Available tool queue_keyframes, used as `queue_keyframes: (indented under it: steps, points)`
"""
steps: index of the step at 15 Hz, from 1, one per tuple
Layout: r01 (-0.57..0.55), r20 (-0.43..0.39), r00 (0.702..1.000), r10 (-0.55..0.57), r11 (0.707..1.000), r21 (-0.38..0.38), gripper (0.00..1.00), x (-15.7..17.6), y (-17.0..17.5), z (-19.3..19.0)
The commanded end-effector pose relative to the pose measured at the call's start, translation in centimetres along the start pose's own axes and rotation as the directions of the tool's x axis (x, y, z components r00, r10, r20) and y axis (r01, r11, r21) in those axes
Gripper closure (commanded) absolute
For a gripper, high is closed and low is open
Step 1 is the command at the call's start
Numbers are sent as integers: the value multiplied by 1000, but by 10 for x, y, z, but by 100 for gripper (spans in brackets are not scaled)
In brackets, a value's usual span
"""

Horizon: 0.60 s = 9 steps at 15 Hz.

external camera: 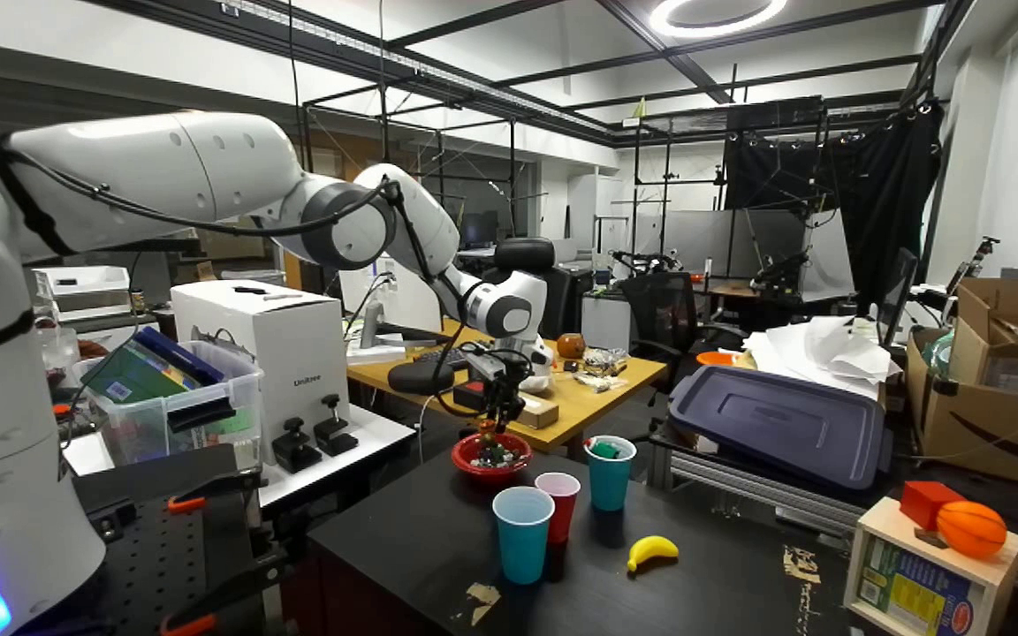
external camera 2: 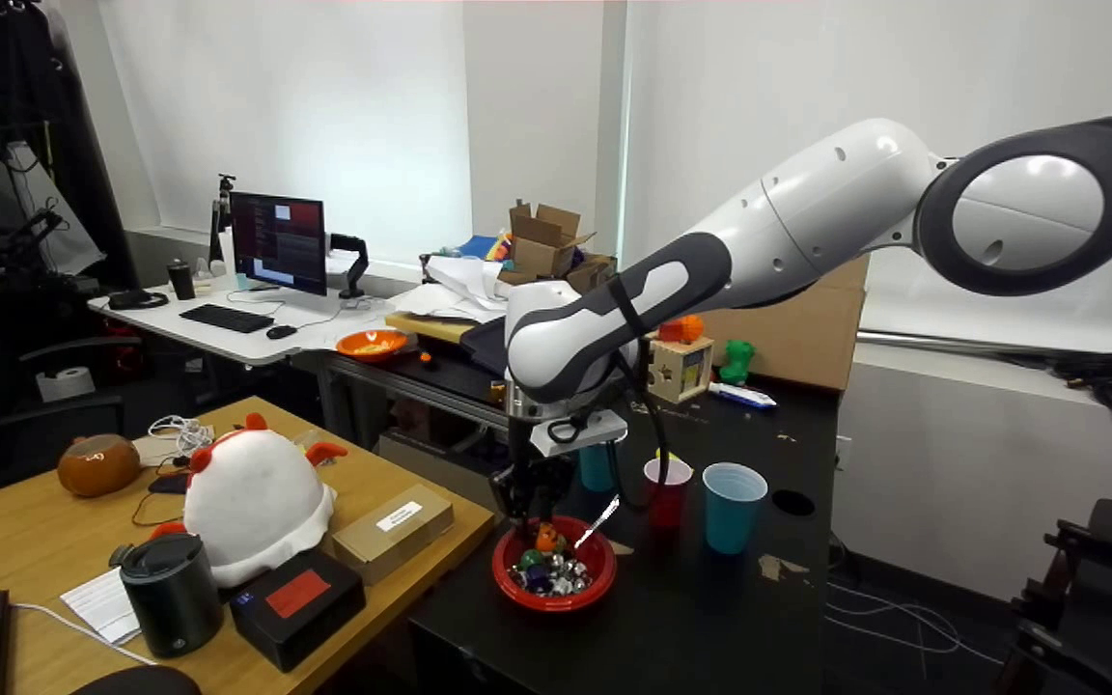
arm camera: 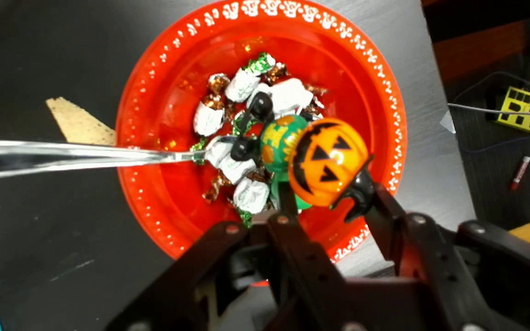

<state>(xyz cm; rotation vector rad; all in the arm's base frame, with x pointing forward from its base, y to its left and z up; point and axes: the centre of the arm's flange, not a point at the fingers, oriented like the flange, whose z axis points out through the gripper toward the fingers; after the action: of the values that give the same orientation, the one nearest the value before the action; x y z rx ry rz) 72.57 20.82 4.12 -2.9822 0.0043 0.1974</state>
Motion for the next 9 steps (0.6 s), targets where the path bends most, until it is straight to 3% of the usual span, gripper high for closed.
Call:
queue_keyframes:
  steps: [1, 9]
  points:
    - [28, 53, 998, -28, 1000, 7, 83, -19, 7, -26]
    - [63, 105, 992, -66, 997, 39, 83, -39, 31, -48]
